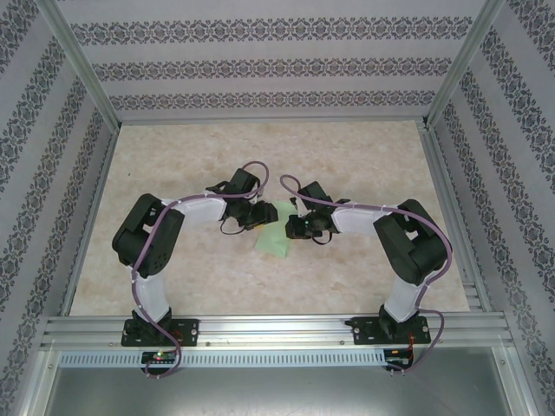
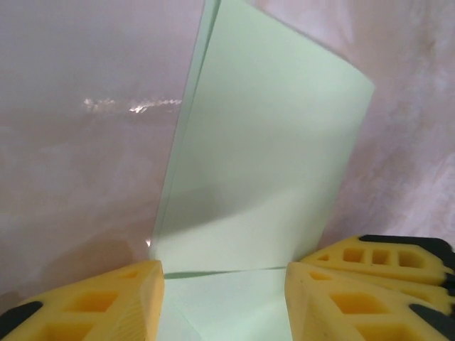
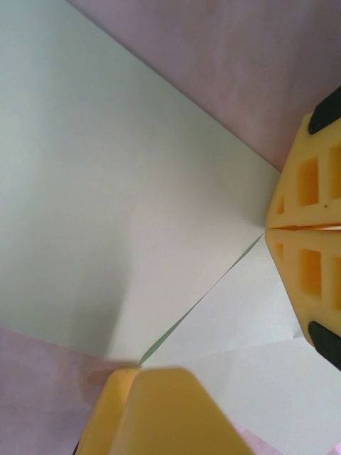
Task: Fold a paper plane with a square sheet of paper (pick it up from the middle)
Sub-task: Fold the paper at the center of the table.
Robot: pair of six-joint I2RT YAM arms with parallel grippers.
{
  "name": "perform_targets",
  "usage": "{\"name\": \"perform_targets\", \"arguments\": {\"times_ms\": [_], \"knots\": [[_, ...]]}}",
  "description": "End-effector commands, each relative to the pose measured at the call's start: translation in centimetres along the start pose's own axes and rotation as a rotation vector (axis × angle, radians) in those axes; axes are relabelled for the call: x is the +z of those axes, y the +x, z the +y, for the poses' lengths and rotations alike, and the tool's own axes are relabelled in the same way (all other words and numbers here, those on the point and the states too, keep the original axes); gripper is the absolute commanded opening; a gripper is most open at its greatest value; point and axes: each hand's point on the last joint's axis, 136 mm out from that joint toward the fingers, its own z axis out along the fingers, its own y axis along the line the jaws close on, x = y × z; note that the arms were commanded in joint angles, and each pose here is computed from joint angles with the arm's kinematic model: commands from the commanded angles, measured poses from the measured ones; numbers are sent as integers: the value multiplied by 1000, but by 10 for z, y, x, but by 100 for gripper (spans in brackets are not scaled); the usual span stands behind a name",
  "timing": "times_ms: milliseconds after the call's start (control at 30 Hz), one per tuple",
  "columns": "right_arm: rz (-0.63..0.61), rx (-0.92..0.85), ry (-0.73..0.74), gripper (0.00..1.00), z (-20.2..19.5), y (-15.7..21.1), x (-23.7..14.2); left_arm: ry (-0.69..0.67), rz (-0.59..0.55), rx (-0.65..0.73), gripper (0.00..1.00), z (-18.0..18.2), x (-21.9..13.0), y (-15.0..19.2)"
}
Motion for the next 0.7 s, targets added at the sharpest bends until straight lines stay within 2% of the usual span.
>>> {"name": "perform_targets", "arguments": {"times_ms": [0, 67, 267, 400, 667], "knots": [[138, 38, 141, 9, -40, 44, 12, 104, -57, 71, 49, -27, -25, -9], [140, 42, 140, 9, -39, 44, 13, 112, -39, 77, 38, -27, -24, -3], [146, 45, 139, 8, -40, 45, 15, 102, 39, 64, 19, -21, -7, 17], [141, 46, 130, 9, -39, 44, 14, 68, 86, 40, 14, -8, 5, 26], [87, 29, 57, 9, -15, 23, -1, 37, 124, 4, 13, -2, 21, 34]]}}
